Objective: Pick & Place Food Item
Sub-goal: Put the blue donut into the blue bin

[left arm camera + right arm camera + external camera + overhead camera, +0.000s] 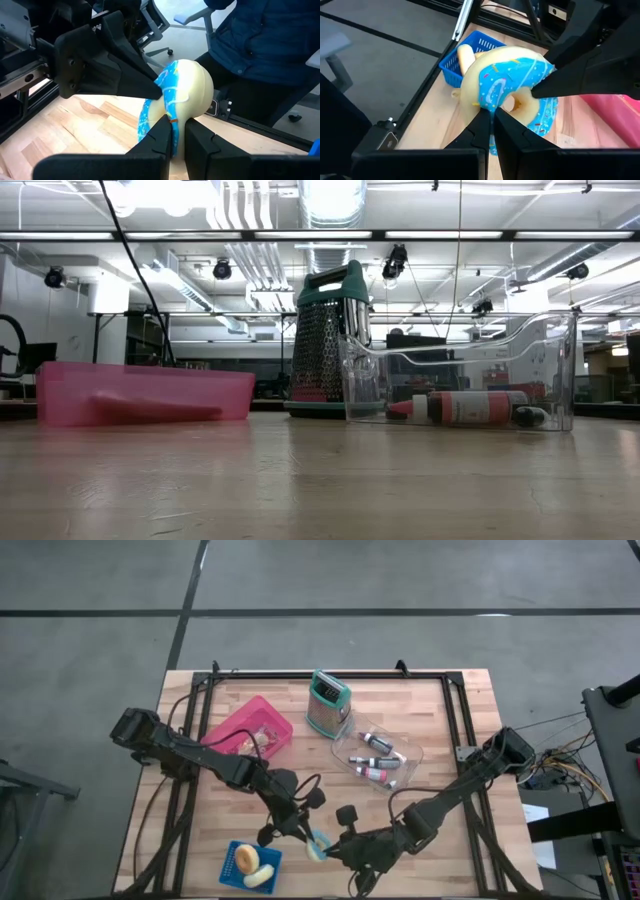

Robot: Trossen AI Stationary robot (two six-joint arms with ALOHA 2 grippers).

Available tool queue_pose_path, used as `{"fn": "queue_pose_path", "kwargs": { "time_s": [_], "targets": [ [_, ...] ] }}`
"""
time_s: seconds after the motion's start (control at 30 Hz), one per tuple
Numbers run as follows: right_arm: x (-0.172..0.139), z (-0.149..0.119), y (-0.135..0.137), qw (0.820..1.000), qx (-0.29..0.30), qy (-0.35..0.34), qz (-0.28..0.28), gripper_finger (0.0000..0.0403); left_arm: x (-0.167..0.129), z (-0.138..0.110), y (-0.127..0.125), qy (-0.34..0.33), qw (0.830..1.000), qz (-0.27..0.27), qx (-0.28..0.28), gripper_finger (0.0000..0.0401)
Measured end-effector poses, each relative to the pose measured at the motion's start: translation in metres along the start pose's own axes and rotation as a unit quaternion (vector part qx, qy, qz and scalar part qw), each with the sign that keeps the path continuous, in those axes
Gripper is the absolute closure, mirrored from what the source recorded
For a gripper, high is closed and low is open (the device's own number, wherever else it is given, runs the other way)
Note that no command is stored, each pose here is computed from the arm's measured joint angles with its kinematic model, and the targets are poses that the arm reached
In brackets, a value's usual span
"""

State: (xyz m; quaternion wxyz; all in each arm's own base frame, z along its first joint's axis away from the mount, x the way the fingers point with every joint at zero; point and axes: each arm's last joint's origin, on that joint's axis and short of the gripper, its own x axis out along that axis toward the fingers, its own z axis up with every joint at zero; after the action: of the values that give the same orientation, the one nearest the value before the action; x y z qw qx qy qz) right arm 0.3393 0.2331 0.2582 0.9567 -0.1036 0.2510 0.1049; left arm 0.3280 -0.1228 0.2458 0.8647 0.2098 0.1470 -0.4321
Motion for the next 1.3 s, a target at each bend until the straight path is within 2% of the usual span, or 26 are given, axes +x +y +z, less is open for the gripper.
{"fn": "queue_pose_path", "kwargs": {
  "time_s": [0.37, 0.93, 1.1, 1.3],
  "targets": [
    [-0.0001, 0.0013, 0.0004, 1.000, 0.003, -0.006, 0.004, 0.0383, 0.0000, 0.0000, 0.0000, 0.000, 1.000, 0.000, 0.000, 0.0365],
    [0.0006, 0.0015, -0.0016, 1.000, 0.002, -0.006, -0.002, 0.0213, 0.0000, 0.0000, 0.0000, 0.000, 1.000, 0.000, 0.000, 0.0365],
    [0.0006, 0.0015, -0.0014, 1.000, 0.004, -0.006, -0.002, 0.0183, 0.0000, 0.0000, 0.0000, 0.000, 1.000, 0.000, 0.000, 0.0365],
    [0.0005, 0.0014, -0.0012, 1.000, 0.004, -0.006, -0.001, 0.0170, 0.0000, -0.0001, 0.0001, 0.001, 1.000, 0.002, 0.000, 0.0365]
  ]
}}
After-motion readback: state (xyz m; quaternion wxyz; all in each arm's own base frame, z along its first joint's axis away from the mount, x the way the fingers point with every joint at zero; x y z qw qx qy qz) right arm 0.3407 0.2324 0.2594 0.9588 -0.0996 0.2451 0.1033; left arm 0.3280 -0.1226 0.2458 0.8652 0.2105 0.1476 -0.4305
